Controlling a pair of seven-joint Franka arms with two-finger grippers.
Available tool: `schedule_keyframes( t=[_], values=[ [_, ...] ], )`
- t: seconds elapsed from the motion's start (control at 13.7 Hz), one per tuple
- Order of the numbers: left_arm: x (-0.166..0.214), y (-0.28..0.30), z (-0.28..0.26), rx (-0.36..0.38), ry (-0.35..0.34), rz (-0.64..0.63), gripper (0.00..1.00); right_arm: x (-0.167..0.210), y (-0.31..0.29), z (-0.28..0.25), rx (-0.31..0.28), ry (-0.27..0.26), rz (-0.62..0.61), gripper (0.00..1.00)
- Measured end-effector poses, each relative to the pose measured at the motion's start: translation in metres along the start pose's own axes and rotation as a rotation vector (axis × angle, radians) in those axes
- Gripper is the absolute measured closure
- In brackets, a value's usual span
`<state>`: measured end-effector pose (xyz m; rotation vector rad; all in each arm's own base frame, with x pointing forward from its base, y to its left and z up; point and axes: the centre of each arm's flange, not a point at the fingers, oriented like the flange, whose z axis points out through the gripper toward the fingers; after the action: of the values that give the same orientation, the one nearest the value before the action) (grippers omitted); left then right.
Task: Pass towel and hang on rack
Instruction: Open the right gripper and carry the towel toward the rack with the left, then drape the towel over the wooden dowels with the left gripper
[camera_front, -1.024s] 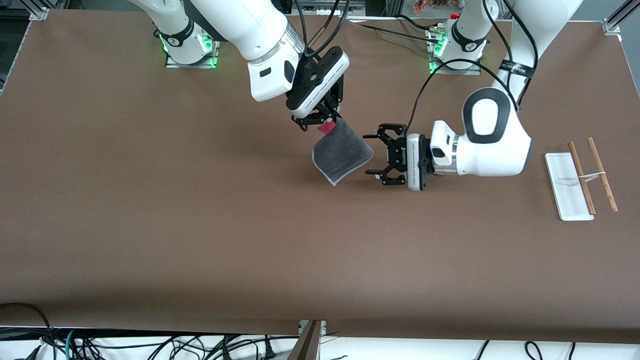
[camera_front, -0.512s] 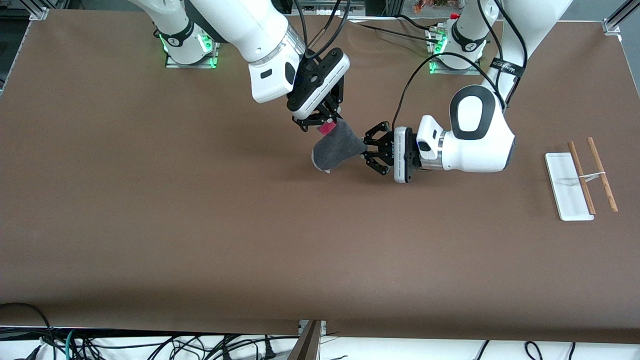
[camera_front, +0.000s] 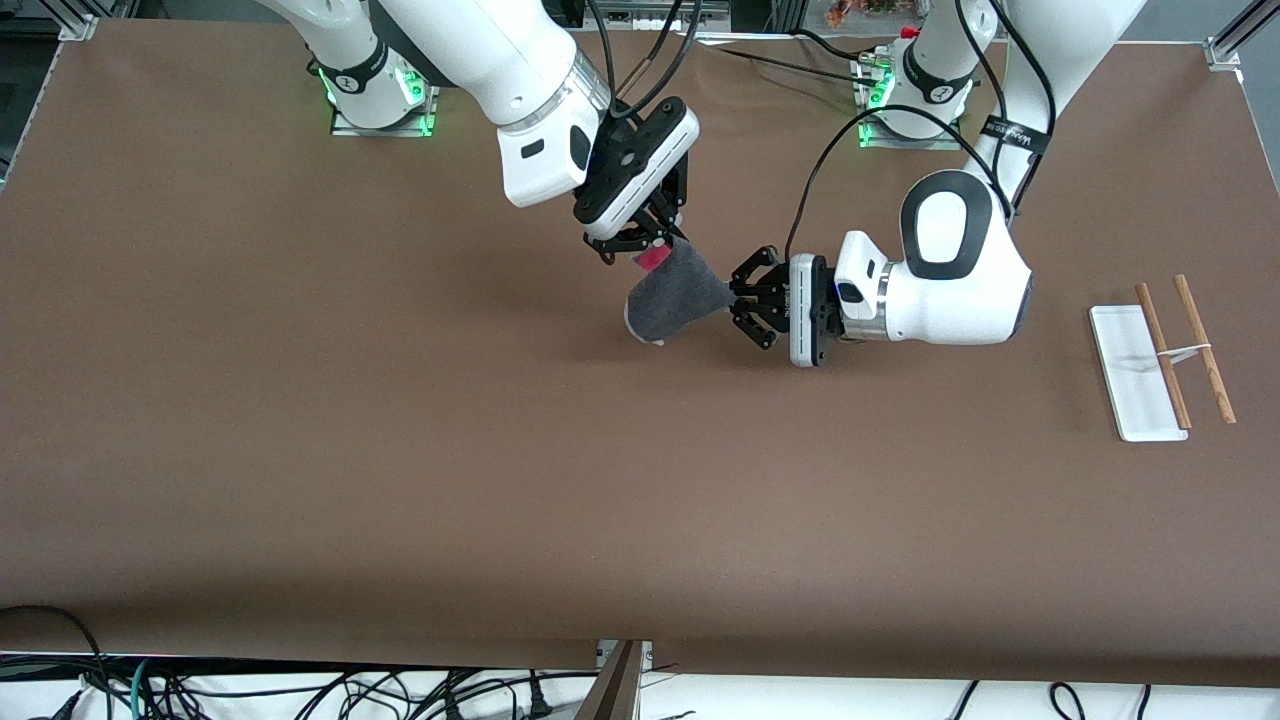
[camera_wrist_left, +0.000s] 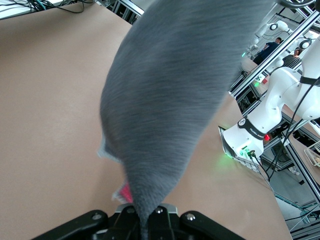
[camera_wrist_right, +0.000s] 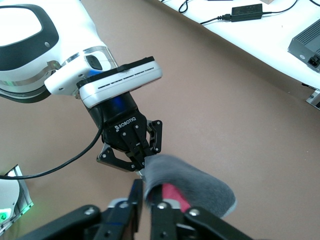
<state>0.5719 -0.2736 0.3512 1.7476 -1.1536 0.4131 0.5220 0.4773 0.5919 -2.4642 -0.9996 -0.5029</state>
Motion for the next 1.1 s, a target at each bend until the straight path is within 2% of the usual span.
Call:
schedule_keyframes(
  t=[0.44,0.59,0.73,1.1],
  values=[
    [0.011,0.001,-0.025,0.043,0.014,0.023,0.97,0.0,0.003,-0.001,0.02,0.003,0.023,0.21],
    [0.003,-0.01,-0.059,0.097,-0.023,0.039,0.97,0.0,0.007,-0.001,0.015,0.001,0.03,0.0],
    [-0.005,-0.019,-0.098,0.138,-0.114,0.081,0.97,-0.003,0.023,0.001,-0.001,-0.025,0.049,0.0],
    [-0.023,-0.027,-0.2,0.186,-0.415,0.149,0.97,-0.029,0.104,0.001,-0.073,-0.189,0.15,0.0]
  ],
)
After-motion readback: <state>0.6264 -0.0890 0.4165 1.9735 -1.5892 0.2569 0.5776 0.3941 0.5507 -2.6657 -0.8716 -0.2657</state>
